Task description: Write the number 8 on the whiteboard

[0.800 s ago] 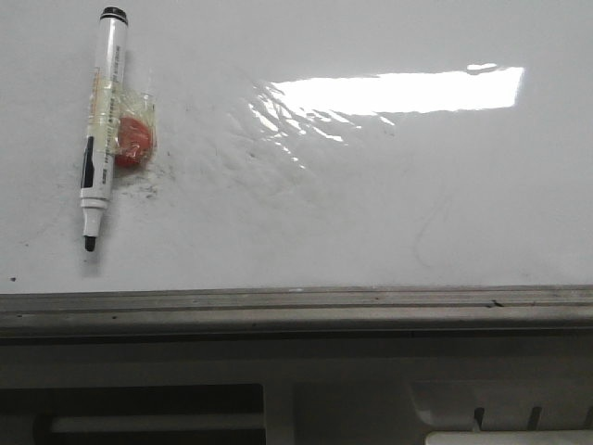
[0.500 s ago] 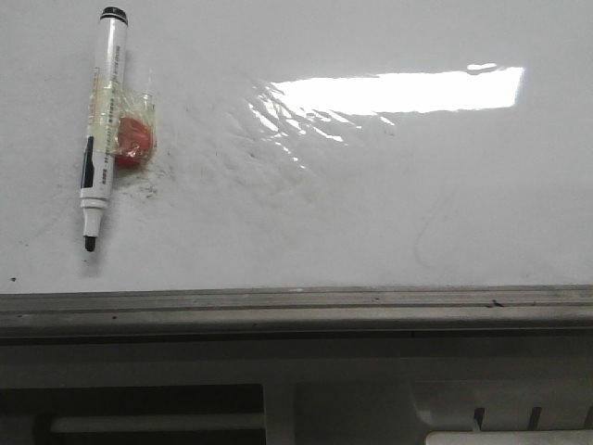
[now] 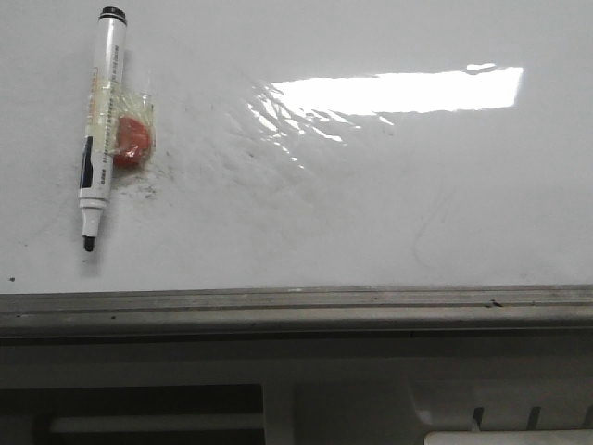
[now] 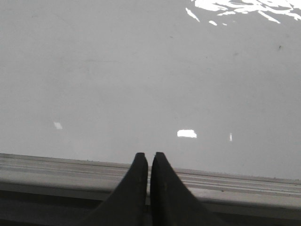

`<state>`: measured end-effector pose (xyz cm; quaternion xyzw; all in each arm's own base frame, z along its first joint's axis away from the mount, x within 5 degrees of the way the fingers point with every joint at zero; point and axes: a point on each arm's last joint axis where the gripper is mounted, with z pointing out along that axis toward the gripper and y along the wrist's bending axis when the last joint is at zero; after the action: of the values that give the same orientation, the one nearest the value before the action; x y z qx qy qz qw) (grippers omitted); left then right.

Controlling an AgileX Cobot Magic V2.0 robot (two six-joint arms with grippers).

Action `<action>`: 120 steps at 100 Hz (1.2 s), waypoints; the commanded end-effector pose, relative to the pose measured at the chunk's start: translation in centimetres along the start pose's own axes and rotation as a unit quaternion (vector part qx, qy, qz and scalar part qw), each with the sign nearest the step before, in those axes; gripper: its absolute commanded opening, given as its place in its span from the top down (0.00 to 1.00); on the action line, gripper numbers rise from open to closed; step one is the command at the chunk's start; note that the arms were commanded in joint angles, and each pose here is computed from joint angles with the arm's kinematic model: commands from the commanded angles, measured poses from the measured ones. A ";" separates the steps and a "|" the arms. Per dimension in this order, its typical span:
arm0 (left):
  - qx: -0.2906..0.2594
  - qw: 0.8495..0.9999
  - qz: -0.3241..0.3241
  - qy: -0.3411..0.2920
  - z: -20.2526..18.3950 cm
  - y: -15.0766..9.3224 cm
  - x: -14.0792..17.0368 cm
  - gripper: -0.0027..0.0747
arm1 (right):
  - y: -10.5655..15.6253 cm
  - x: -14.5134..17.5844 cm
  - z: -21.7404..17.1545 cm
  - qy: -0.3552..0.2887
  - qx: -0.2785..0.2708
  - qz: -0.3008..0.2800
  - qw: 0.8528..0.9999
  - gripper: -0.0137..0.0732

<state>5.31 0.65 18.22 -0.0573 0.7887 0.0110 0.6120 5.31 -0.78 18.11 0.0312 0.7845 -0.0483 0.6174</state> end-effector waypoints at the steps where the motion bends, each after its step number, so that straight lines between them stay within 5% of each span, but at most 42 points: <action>1: 0.004 1.000 -0.001 -0.029 0.1 0.0 0.4 0.99 | 0.0 0.1 0.0 -0.018 0.004 -0.008 1.000 0.92; 49: 0.013 0.997 -0.001 -0.073 0.0 -0.2 -0.4 0.99 | -0.2 -0.1 0.0 -0.027 0.012 -0.036 0.999 0.92; 88: 0.026 0.991 -0.004 -0.132 -0.2 -0.4 -1.5 0.99 | 0.3 -2.7 -0.6 -0.174 -0.010 -0.010 0.985 0.92; 104: 0.042 0.977 -0.004 -0.210 -0.7 -0.7 -2.8 0.99 | 0.4 -4.0 -1.2 -0.251 -0.018 -0.011 0.968 0.92; 120: 0.063 0.947 -0.019 -0.315 -1.8 -0.9 -4.7 0.99 | 0.3 -4.6 -1.4 -0.240 -0.017 -0.003 0.971 0.92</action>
<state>5.46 0.10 22.31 -0.0284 0.6323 -0.0132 0.7741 5.49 -0.32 21.68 0.0035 0.6482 -0.0456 0.7601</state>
